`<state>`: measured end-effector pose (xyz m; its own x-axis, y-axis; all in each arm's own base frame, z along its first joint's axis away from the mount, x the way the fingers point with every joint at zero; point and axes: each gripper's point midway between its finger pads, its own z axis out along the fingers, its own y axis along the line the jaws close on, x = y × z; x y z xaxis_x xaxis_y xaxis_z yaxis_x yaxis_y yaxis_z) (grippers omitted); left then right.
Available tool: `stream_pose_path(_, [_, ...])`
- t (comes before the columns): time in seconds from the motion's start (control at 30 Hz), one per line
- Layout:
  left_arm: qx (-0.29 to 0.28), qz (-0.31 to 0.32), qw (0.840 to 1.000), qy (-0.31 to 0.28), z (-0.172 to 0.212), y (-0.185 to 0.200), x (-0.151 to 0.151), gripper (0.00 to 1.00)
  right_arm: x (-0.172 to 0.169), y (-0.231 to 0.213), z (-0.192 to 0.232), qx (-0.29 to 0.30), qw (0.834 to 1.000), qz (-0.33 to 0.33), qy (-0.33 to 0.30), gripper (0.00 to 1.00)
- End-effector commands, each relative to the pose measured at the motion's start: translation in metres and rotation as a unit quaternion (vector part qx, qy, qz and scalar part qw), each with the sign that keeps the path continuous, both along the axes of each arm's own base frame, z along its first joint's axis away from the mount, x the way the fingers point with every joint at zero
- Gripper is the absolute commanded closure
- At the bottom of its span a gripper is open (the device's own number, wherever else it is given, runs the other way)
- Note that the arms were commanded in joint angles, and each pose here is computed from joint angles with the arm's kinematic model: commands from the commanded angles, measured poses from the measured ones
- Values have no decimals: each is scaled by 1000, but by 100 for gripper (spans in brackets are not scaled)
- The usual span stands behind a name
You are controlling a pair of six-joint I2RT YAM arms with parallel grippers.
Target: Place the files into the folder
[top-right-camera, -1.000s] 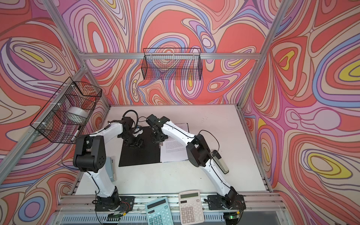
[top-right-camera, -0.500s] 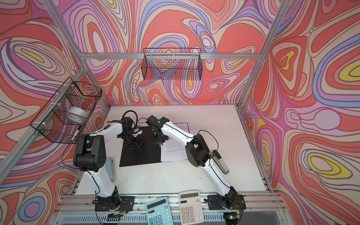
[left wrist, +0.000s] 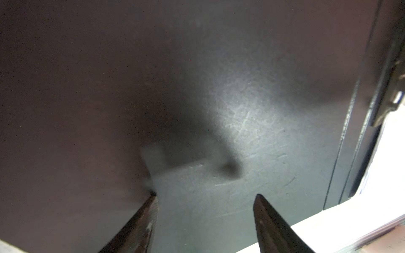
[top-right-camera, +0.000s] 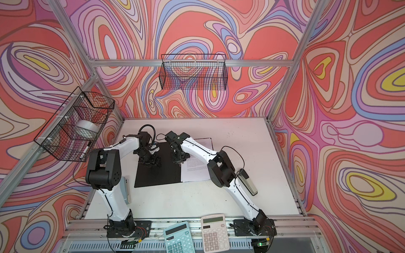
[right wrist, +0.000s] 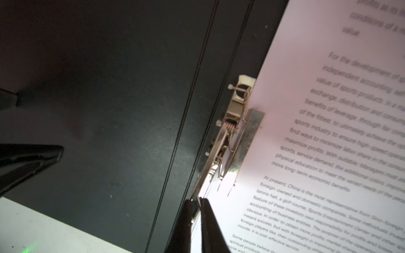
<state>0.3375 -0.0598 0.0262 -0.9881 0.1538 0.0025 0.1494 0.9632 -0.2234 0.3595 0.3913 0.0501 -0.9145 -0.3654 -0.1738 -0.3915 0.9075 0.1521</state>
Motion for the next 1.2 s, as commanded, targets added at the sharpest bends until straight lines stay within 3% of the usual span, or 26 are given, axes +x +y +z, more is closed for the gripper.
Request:
stream_pose_path(0.0, [14,2,1000,19,-8,8,-4,30,-3,-24,-34,-57,998,-3,26,89])
stream_pose_path(1.17, [14,6,1000,25,-11,9,-9,31,-4,-35,-58,-97,995,10,38,89])
